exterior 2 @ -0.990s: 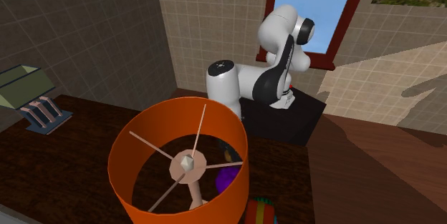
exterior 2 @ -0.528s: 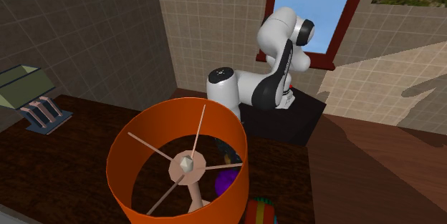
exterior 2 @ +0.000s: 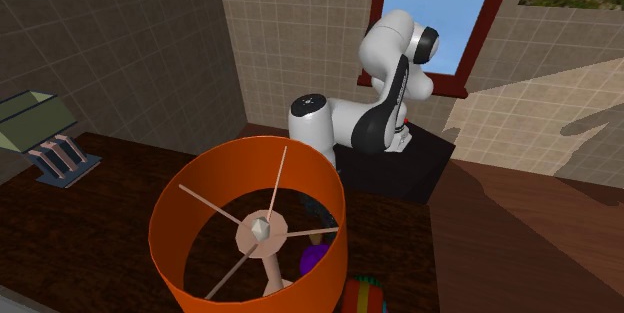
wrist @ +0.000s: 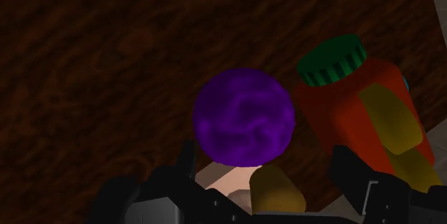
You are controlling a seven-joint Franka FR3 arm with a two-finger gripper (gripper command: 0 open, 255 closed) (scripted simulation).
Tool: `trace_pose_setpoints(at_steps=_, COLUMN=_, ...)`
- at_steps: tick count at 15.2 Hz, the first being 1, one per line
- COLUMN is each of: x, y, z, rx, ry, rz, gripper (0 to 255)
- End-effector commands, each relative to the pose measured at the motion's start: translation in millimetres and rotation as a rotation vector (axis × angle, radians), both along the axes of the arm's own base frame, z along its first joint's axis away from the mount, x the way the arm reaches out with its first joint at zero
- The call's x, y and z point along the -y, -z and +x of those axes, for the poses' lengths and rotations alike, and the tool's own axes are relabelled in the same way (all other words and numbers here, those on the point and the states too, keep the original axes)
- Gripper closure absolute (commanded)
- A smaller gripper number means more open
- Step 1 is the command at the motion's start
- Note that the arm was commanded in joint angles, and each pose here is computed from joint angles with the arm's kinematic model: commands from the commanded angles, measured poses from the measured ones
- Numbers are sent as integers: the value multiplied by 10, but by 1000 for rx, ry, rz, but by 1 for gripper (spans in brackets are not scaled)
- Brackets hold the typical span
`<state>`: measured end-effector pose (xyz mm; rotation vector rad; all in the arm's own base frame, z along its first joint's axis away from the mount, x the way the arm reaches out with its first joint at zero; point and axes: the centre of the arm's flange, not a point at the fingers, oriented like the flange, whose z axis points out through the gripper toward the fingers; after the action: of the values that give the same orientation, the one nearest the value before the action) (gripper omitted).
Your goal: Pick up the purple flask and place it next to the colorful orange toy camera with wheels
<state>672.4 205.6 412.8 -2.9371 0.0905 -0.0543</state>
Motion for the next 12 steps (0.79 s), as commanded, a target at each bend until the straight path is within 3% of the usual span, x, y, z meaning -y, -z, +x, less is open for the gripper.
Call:
trace_pose_setpoints(at_steps=1, x=-4, y=32, z=-1, rx=-5, ry=-1, rz=-1, gripper=0)
trace_pose_setpoints(at_steps=2, x=3, y=44, z=2, rx=-5, ry=0, rz=-1, gripper=0)
trace_pose_setpoints(at_steps=6, x=102, y=-445, z=-16, rx=-5, ry=0, rz=-1, gripper=0)
trace_pose_setpoints(at_steps=12, x=102, y=-445, z=-16, rx=-5, ry=0, rz=-1, gripper=0)
